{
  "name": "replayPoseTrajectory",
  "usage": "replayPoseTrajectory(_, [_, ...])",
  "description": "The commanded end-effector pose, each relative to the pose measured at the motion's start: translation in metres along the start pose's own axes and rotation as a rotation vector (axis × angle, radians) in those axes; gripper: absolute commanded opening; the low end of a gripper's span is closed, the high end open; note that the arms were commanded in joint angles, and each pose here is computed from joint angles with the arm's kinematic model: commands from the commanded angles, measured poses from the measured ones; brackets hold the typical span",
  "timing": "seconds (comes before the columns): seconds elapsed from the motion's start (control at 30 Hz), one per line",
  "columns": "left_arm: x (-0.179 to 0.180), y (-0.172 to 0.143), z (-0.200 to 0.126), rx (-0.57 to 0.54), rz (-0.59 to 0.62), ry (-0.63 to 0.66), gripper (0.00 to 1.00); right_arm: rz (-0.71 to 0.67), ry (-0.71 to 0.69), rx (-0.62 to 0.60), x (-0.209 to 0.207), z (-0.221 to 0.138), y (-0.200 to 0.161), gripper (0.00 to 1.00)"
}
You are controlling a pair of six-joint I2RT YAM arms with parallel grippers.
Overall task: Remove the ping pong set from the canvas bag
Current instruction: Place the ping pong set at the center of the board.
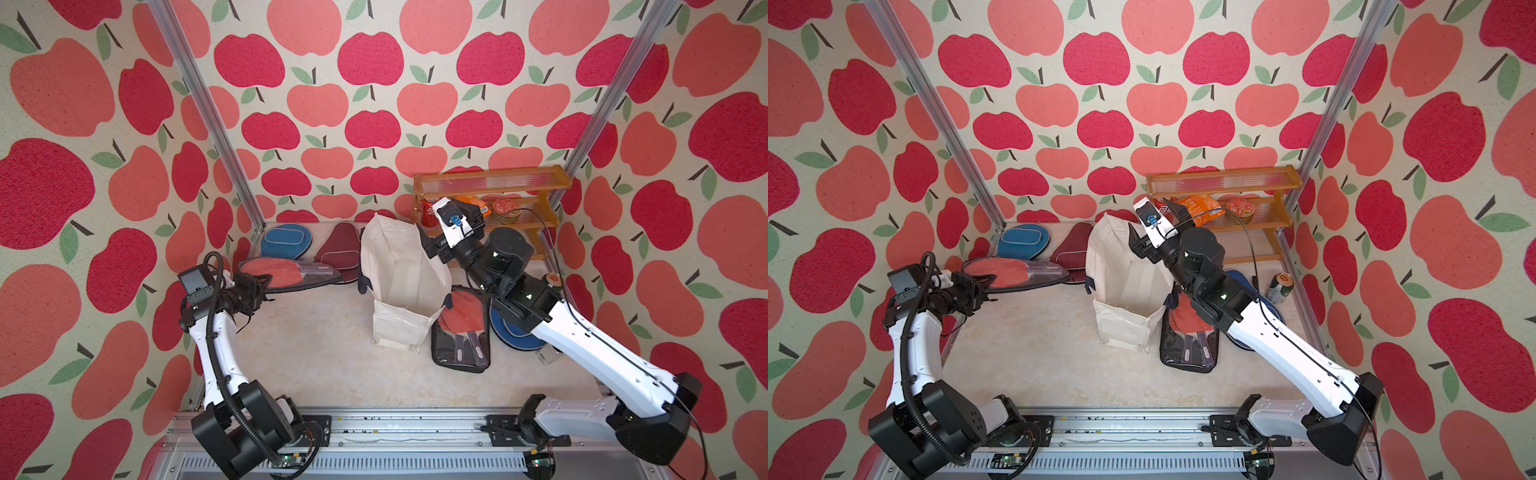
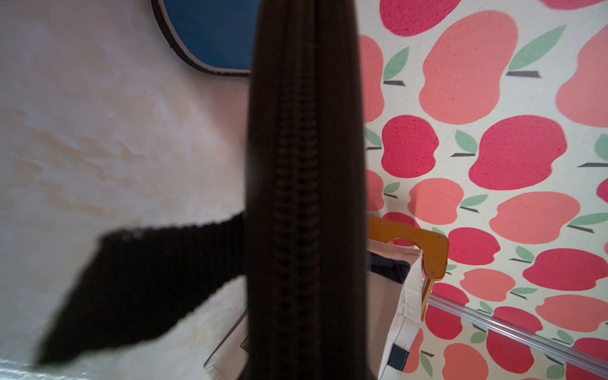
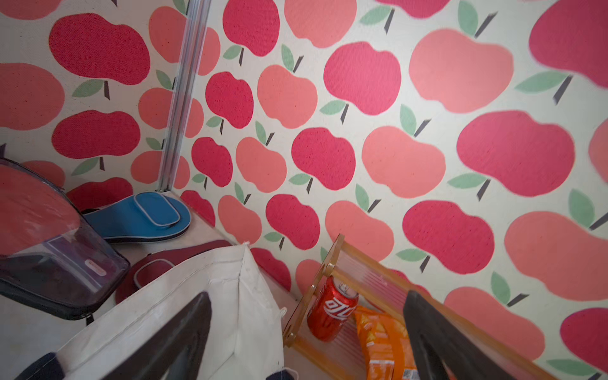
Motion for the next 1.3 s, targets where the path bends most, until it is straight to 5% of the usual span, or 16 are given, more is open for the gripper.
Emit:
replayPoseTrajectory(0.0, [0.002, -0.019, 0.008, 0.115, 0.083, -0.009, 0.05, 0.255, 0.169, 0.181, 0.013, 0.002, -0.027, 0.92])
replayPoseTrajectory(0.5, [0.051, -0.026, 0.045, 0.294, 0.083, 0.072, 0.06, 0.477, 0.251, 0.199, 0.0, -0.015, -0.051, 0.92])
replayPoseTrajectory(0.73, [0.08, -0.017, 0.058, 0.273, 0.023, 0.154, 0.07, 0.497, 0.272, 0.169, 0.003, -0.024, -0.055, 0.92])
replayPoseTrajectory(1.27, [0.132, 0.028, 0.074, 0.163, -0.111, 0.294, 0.3, 0.602, 0.297, 0.105, 0.021, -0.042, -0.07, 0.9])
Point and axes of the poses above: each gripper's point midway between its finger pads, its own z axis out along the fingers, its own x axis along the line the jaws close on, y = z × x, the point moved 1 cm from there along -z, back along the fingers, and after that the axes turned 9 degrees about -z, right-handed, at the moved point
